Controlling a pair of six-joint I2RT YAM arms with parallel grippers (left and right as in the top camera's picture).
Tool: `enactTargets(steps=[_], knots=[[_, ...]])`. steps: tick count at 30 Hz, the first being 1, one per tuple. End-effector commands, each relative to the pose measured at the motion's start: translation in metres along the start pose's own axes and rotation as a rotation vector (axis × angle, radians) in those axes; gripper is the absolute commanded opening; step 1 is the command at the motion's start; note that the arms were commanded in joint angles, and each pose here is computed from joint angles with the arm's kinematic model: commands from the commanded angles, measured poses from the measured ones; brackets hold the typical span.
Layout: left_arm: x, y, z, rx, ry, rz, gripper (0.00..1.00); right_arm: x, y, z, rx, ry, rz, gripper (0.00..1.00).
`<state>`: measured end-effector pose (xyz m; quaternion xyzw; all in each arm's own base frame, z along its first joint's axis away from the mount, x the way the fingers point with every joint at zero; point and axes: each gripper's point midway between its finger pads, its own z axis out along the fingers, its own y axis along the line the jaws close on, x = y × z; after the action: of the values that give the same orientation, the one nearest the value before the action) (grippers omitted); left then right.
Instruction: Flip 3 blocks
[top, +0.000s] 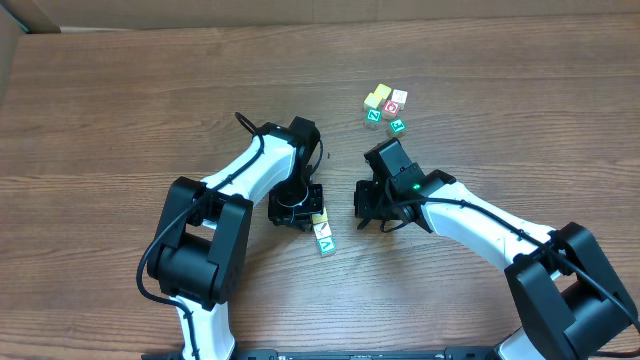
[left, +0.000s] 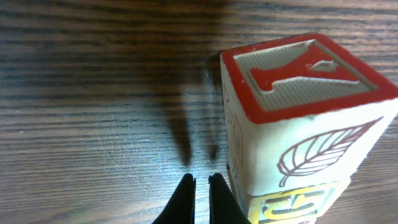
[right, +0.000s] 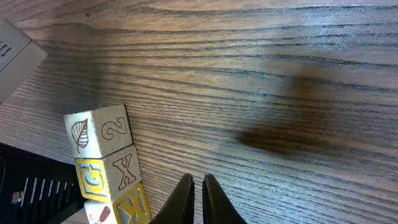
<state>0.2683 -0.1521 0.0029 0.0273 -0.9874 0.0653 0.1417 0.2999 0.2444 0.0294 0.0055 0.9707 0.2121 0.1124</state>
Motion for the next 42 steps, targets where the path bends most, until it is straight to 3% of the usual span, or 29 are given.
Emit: enactTargets(steps=[1,10,24,42], knots=[[0.004,-0.004,0.001,0.017,0.013,-0.012,0.04,0.0,-0.001,0.002,0.009,-0.004,0.001,0.08],[0.007,-0.013,0.0,0.076,0.035,-0.014,0.04,0.0,-0.001,0.002,0.009,-0.004,0.001,0.08],[-0.022,0.033,-0.007,-0.015,-0.058,-0.098,0.04,0.0,-0.001,0.002,0.009,-0.004,0.001,0.08],[-0.046,0.018,-0.009,0.03,-0.156,-0.065,0.04,-0.001,-0.001,0.002,0.008,-0.005,0.001,0.08]])
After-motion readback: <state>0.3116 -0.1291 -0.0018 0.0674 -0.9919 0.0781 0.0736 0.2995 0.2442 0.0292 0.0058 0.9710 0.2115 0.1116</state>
